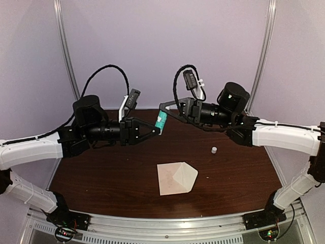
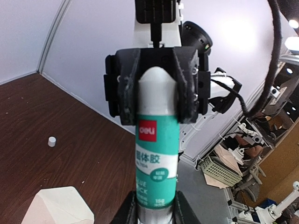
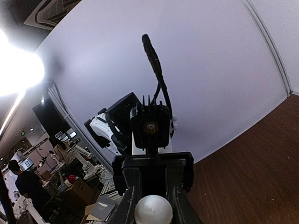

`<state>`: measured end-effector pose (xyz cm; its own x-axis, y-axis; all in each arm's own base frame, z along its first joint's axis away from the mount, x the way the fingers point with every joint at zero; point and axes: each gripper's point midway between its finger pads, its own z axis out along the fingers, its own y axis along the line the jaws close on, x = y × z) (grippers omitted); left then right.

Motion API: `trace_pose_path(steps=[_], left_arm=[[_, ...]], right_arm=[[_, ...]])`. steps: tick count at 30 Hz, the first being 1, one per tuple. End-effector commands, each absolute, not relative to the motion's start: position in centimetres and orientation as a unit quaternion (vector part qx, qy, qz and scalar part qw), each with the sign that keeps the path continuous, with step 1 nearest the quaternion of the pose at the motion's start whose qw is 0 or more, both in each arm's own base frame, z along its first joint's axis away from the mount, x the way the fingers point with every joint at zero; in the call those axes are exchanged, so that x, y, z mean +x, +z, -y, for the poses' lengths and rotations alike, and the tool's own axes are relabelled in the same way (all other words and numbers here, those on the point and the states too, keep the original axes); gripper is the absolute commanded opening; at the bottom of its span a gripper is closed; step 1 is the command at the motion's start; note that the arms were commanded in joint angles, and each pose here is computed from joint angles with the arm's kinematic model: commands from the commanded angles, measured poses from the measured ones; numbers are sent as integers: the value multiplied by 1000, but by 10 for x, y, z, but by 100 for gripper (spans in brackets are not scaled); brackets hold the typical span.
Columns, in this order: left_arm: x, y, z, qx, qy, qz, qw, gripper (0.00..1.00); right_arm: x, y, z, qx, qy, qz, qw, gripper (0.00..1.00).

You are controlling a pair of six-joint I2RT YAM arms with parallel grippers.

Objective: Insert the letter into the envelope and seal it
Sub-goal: Unscrew the solid glue.

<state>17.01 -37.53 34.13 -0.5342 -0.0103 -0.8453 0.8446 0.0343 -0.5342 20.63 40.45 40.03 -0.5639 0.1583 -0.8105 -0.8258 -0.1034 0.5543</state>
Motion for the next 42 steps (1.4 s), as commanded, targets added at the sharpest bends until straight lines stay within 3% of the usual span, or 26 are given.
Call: trace_pose_path(steps=[1, 9, 16, 25, 27, 33, 36, 39, 42], left_arm=[[197, 352, 363, 293, -555, -655, 420, 0], [231, 322, 355, 255, -458, -736, 428, 0], [244, 315, 346, 233, -419, -755, 448, 0], [240, 302, 347, 239, -407, -767, 434, 0], [236, 305, 349, 244, -416, -764, 429, 0], [218, 325, 348, 260, -459, -734, 428, 0], [204, 338, 348, 271, -492, -711, 424, 0], [189, 357, 349, 287, -533, -673, 425, 0], [176, 371, 349, 301, -561, -645, 422, 0]], right_arm=[[234, 385, -407, -255, 617, -637, 386, 2], [276, 349, -404, -155, 523, -734, 405, 0], [292, 306, -410, -69, 463, -798, 380, 0], [290, 298, -423, -33, 499, -791, 353, 3], [285, 310, -422, -41, 516, -776, 360, 12], [261, 362, -403, -102, 558, -716, 407, 59], [244, 386, -392, -147, 579, -680, 425, 75], [229, 403, -382, -191, 611, -640, 426, 84], [218, 410, -378, -224, 635, -613, 414, 86]])
